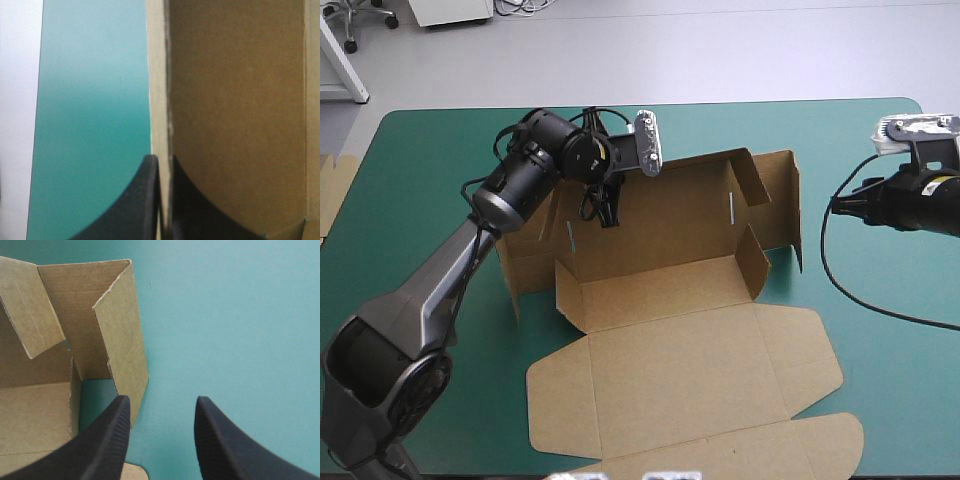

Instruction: Fold the box

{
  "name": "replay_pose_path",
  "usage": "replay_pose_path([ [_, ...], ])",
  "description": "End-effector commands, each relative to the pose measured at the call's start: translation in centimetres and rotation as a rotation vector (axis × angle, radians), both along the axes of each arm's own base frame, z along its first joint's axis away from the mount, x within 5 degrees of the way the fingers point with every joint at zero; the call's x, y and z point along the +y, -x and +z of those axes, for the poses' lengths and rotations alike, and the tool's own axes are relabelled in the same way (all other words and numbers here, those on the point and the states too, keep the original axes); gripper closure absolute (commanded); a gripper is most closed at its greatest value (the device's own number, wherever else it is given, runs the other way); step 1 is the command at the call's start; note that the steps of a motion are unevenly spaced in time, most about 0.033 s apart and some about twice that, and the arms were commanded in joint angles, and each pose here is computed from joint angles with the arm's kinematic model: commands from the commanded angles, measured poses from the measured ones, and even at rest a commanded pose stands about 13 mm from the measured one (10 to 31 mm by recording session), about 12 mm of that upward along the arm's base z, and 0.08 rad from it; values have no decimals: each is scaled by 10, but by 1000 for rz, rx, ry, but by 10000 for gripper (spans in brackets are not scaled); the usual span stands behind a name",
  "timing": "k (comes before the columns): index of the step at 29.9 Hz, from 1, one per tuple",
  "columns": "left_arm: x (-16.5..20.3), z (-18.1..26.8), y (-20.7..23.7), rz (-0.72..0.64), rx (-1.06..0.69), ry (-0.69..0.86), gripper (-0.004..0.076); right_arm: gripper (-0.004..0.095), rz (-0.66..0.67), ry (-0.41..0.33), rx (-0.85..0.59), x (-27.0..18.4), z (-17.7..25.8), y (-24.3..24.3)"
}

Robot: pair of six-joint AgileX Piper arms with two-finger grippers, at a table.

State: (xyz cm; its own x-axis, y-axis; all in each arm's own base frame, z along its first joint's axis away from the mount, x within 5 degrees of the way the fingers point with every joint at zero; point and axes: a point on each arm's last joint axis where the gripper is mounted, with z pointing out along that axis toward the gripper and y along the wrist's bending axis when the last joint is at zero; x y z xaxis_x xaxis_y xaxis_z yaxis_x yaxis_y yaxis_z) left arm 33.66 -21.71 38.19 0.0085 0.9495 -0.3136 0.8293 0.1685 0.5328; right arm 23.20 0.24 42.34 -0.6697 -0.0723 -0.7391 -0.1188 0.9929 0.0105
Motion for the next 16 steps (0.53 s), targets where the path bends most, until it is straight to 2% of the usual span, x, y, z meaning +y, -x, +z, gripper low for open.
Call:
replay_pose_path([
  [1, 11, 20, 26, 46, -104, 113, 734, 517, -16, 2, -112, -2, 22, 13],
  [8, 17, 3, 66, 78, -209, 137, 734, 517, -18, -11, -112, -1, 23, 15],
  [14, 13, -11, 67, 60, -173, 96, 734, 517, -13, -27, -109, 0, 23, 15],
  [16, 14, -13, 64, 37, -201, 35, 734, 517, -7, -42, -102, 1, 23, 15],
])
